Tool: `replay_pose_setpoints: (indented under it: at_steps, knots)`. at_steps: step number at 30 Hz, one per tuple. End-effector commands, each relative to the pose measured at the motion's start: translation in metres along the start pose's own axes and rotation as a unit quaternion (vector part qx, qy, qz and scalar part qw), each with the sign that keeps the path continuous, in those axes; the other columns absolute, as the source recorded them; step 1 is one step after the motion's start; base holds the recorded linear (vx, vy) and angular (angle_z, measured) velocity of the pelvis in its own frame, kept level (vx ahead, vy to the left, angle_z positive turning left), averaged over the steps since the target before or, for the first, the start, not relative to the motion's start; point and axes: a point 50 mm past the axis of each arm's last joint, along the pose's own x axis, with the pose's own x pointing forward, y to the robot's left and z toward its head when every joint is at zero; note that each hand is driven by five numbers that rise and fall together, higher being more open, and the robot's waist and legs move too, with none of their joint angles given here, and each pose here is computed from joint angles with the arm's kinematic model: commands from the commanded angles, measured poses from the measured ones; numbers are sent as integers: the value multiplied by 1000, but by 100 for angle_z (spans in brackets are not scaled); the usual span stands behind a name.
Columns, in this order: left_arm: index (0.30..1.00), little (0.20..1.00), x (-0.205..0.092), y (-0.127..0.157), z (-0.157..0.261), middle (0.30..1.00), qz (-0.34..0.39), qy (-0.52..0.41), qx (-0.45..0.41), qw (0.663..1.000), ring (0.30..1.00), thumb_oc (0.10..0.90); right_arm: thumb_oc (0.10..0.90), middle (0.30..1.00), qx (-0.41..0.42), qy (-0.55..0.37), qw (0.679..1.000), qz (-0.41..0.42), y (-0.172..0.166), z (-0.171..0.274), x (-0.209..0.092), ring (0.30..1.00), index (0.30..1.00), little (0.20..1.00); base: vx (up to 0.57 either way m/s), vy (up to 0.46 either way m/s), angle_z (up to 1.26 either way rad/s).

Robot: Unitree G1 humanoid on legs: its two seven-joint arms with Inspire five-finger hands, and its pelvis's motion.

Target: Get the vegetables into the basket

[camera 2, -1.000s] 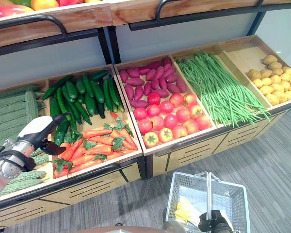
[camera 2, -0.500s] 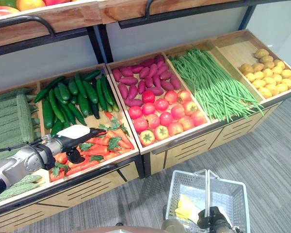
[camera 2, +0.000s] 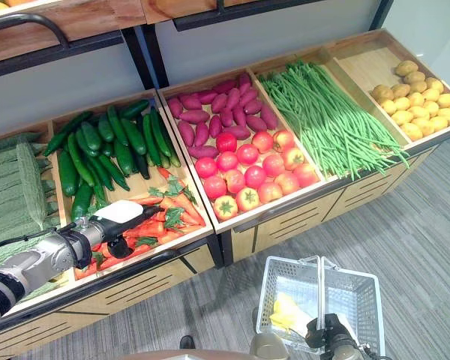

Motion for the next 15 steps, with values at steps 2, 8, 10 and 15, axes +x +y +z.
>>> replay_pose_setpoints:
  at_steps: [2,8,10,15]
  knots:
    - [1000,1000,2,55,-29,1000,122,67,39,990,1000,900,400,300,-54,6,998,-17,-15,-10,-1,300,300,300,0,0,0]
    - [300,300,11,42,-32,300,114,90,49,988,300,400,400,300,-60,-3,998,-20,-14,-4,0,300,300,300,3,3,-2]
    - [300,300,11,40,-32,300,113,94,49,988,300,400,400,300,-61,-2,998,-20,-14,-5,0,300,300,300,10,4,-2]
    - [300,300,12,36,-32,300,105,94,53,989,300,400,400,300,-63,6,998,-18,-12,-11,-2,300,300,300,12,5,-3]
